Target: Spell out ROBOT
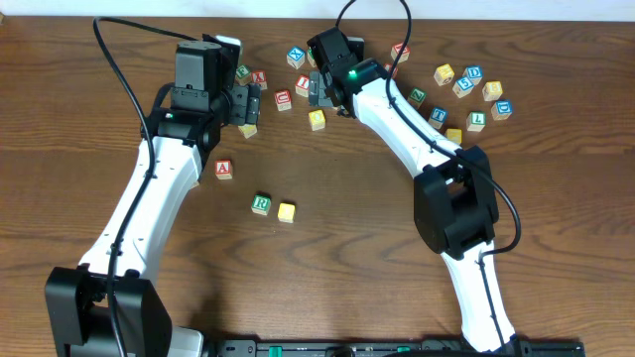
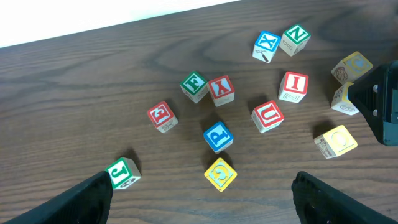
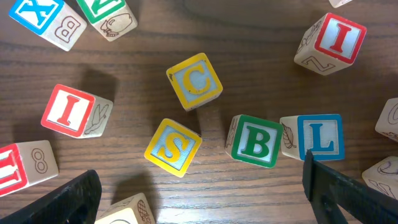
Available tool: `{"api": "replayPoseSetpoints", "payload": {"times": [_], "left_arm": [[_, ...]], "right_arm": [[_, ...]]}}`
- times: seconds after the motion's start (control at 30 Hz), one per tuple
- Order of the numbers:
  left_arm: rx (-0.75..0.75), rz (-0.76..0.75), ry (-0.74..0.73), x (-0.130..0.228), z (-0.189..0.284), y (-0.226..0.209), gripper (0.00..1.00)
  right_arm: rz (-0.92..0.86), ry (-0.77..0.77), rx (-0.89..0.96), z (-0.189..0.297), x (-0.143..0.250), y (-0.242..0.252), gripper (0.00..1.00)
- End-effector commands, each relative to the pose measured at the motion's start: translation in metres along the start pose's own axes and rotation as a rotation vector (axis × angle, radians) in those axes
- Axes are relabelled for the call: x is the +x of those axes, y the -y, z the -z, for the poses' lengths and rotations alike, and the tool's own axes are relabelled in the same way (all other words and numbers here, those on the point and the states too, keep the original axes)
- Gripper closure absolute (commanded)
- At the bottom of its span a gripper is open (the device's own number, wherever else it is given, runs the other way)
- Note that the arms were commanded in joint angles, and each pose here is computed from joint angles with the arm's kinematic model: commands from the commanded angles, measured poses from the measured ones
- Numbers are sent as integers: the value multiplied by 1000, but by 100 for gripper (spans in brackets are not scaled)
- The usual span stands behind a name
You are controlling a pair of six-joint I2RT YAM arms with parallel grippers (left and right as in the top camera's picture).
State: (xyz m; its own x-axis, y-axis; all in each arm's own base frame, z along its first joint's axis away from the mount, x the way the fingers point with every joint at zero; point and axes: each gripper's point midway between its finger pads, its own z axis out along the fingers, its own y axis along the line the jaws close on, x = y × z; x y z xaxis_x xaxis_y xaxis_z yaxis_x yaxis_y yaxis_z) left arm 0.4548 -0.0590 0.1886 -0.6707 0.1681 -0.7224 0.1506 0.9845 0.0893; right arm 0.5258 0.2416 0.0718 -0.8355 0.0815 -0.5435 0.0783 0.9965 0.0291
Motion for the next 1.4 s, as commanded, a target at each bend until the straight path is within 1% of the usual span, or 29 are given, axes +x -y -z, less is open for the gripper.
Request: {"api": "replayPoseSetpoints", "payload": {"times": [0.0,0.47,0.6,0.93,1.13,1.2,1.23,1.37], "left_arm": [[-16,-3,8,-1,5,-4,9],[-16,-3,7,-1,5,-4,9],[-16,-4,7,-1,5,-4,9],[-16,-4,7,-1,5,-4,9],[-18,-2,5,-1,4,-5,9],[-18,-2,2,0,3,-5,9],[-17,-2,0,1,2,-5,9],[-16,-3,-17,5,-3,-5,9]], "right_arm": [[-21,24,3,3,-7,-2,1],[-64,54,34,3,-13,3,2],[-74,59,46,3,-13,6,5],[-97,68,90,4,-13,14,4],[-102,70,121,5,-12,20,12],[-102,70,121,5,-12,20,24],[-102,70,121,5,-12,20,26],[-103,67,124,4,-12,22,26]]}}
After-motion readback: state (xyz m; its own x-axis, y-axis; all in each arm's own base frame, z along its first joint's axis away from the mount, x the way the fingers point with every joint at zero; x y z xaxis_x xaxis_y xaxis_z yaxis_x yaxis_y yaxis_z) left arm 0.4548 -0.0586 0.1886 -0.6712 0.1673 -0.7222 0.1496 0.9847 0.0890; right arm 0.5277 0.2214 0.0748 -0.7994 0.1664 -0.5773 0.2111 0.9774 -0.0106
